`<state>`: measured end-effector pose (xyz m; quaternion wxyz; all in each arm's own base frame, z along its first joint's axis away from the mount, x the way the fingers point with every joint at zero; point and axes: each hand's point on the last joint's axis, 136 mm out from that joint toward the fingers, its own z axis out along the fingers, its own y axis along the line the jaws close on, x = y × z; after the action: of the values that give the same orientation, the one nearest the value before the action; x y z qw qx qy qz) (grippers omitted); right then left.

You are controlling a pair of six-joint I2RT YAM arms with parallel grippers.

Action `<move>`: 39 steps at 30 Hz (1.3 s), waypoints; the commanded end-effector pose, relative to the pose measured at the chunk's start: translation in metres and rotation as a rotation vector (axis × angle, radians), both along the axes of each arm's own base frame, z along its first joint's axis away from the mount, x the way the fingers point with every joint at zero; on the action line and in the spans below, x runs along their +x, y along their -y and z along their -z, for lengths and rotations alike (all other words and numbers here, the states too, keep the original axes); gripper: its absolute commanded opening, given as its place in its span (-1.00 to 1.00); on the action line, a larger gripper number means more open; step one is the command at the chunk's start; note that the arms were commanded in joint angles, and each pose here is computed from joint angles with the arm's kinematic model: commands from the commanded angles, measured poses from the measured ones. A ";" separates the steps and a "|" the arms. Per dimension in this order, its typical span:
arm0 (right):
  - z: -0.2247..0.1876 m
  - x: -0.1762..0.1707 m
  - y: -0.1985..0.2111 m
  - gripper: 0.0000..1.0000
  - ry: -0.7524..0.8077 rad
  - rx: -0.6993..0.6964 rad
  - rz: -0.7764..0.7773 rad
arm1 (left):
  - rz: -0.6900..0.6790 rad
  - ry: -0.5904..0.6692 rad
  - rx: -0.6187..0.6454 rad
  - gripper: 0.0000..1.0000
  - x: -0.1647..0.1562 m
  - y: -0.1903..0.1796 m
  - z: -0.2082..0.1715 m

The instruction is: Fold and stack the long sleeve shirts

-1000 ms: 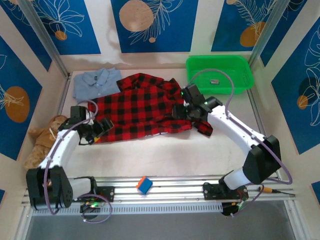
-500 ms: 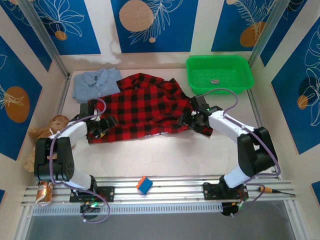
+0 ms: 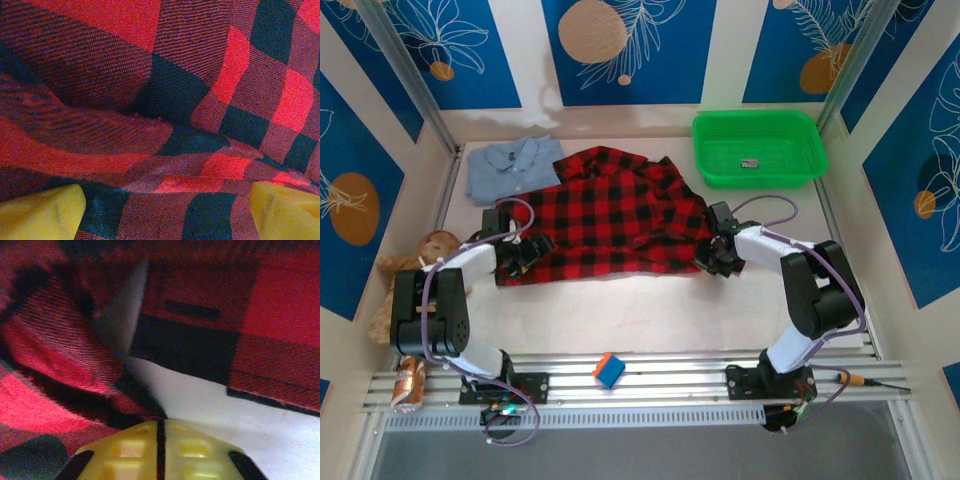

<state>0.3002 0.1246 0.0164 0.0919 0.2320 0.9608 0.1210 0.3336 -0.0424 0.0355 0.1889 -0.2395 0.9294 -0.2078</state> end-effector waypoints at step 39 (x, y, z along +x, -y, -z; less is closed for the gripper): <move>-0.023 -0.078 0.108 0.16 -0.164 -0.100 0.273 | 0.347 0.391 -0.028 1.00 -0.057 0.093 -0.166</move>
<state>0.2289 0.0107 0.0498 0.0577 0.3587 0.9311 0.0315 0.2752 -0.1346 0.2052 0.3229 -0.0443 0.8954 -0.3034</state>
